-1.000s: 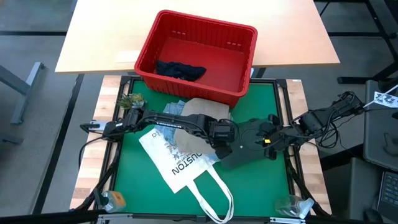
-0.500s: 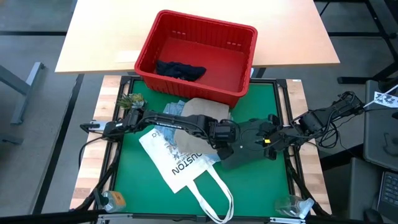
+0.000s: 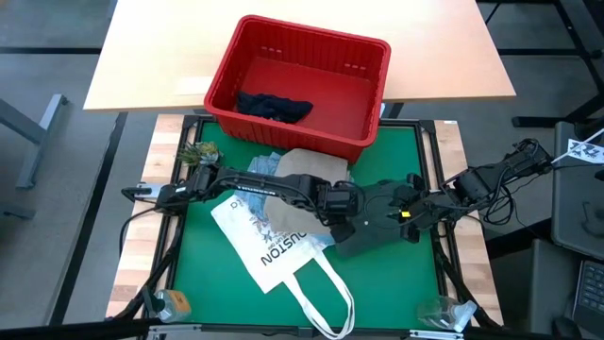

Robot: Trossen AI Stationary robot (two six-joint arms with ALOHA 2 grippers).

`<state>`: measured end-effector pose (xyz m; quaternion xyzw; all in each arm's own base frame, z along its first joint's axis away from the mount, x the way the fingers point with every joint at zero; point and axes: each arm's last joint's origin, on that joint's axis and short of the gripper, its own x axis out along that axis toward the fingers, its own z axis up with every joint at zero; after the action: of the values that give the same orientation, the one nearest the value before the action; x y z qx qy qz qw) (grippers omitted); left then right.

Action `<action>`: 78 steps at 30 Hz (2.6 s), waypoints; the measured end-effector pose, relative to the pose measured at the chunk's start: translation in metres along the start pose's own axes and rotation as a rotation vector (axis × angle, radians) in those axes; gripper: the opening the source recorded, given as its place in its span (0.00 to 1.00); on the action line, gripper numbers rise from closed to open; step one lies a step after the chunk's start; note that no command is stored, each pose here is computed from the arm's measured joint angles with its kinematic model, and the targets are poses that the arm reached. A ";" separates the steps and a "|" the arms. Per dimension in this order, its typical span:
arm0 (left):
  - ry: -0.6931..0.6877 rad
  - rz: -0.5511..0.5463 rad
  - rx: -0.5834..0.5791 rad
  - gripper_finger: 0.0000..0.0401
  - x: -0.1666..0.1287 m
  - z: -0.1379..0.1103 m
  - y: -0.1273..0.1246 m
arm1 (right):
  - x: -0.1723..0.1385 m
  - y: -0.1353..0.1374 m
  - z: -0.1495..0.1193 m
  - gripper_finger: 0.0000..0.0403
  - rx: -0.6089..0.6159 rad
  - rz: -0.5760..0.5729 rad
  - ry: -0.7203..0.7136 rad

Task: Fold Laundry from Bin
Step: Stack the green shirt on top of the beige shorts

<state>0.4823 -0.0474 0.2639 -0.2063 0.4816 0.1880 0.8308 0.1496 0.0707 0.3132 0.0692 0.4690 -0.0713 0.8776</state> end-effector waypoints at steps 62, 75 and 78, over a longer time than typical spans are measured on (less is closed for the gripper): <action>0.192 0.085 0.172 0.51 -0.007 -0.022 0.005 | 0.000 0.000 0.000 0.41 0.000 0.000 0.000; 0.074 0.058 -0.045 0.51 -0.005 -0.014 -0.003 | 0.000 0.000 0.000 0.41 0.000 0.000 0.000; 0.039 0.050 -0.054 0.51 -0.006 -0.015 -0.008 | 0.000 0.000 0.000 0.41 0.000 0.000 0.000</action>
<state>0.4728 -0.0631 0.2638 -0.2202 0.4976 0.2175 0.8103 0.1496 0.0707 0.3132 0.0693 0.4690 -0.0712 0.8776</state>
